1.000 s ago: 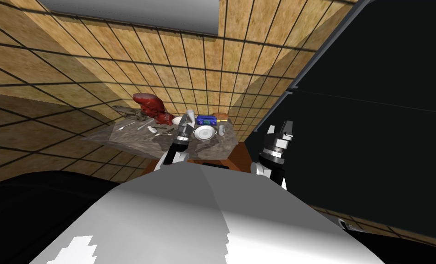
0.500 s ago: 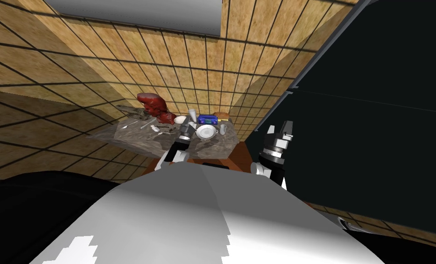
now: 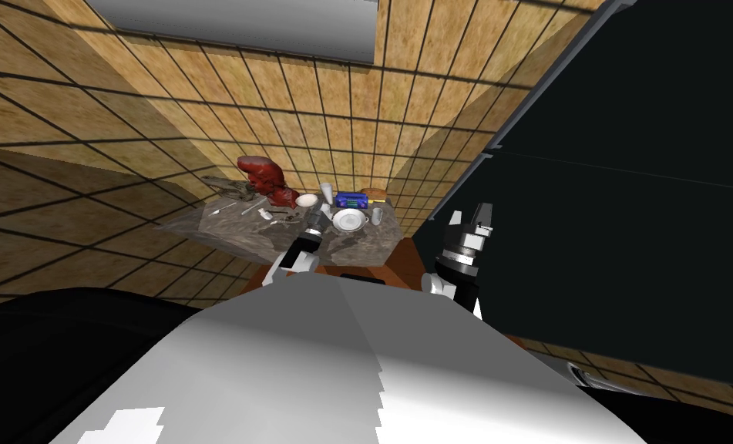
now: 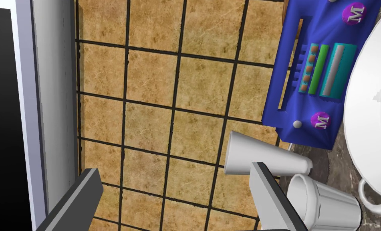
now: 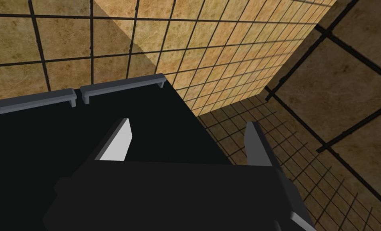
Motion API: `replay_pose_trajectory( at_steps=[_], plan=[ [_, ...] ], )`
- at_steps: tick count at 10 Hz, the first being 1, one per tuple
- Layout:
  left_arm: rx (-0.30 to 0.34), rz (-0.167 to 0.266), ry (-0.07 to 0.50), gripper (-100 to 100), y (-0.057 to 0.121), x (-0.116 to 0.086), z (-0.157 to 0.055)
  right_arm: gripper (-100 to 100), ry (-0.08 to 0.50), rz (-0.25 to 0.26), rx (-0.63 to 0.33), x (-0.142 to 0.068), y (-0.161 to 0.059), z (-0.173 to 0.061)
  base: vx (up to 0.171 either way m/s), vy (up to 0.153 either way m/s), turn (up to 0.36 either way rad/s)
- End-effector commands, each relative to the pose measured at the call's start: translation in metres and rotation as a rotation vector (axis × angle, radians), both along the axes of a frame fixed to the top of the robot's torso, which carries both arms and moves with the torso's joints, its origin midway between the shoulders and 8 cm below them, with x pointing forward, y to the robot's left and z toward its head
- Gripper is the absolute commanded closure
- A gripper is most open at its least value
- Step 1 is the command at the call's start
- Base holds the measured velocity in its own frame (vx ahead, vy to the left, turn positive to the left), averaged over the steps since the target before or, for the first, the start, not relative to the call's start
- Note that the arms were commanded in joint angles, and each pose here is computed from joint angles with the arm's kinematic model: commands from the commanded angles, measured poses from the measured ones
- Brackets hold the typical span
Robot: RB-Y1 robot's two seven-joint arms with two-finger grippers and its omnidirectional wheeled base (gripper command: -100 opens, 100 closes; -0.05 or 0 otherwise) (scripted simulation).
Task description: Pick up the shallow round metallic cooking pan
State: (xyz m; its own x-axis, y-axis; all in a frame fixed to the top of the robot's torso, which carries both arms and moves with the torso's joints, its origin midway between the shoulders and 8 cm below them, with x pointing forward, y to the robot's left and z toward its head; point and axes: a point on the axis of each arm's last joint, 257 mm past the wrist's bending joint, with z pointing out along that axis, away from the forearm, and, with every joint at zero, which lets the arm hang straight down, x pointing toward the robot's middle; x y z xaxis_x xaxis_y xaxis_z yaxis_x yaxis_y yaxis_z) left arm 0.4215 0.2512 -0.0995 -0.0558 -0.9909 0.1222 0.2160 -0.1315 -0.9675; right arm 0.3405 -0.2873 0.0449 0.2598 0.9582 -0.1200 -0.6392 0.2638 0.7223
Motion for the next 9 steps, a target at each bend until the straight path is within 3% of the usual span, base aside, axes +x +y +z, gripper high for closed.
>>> replay_pose_trajectory(
  at_steps=[1, 9],
  plan=[
    [-0.002, 0.001, 0.023, -100, 0.001, 0.002, -0.004, 0, 0.0, 0.0, 0.0, 0.0, 0.0, 0.0, -0.016, 0.004, -0.002],
    [-0.065, 0.0, 0.236, -100, 0.0, 0.012, -0.06, 0, 0.0, 0.0, 0.0, 0.0, 0.0, 0.0, -0.033, 0.017, 0.007]
  ],
)
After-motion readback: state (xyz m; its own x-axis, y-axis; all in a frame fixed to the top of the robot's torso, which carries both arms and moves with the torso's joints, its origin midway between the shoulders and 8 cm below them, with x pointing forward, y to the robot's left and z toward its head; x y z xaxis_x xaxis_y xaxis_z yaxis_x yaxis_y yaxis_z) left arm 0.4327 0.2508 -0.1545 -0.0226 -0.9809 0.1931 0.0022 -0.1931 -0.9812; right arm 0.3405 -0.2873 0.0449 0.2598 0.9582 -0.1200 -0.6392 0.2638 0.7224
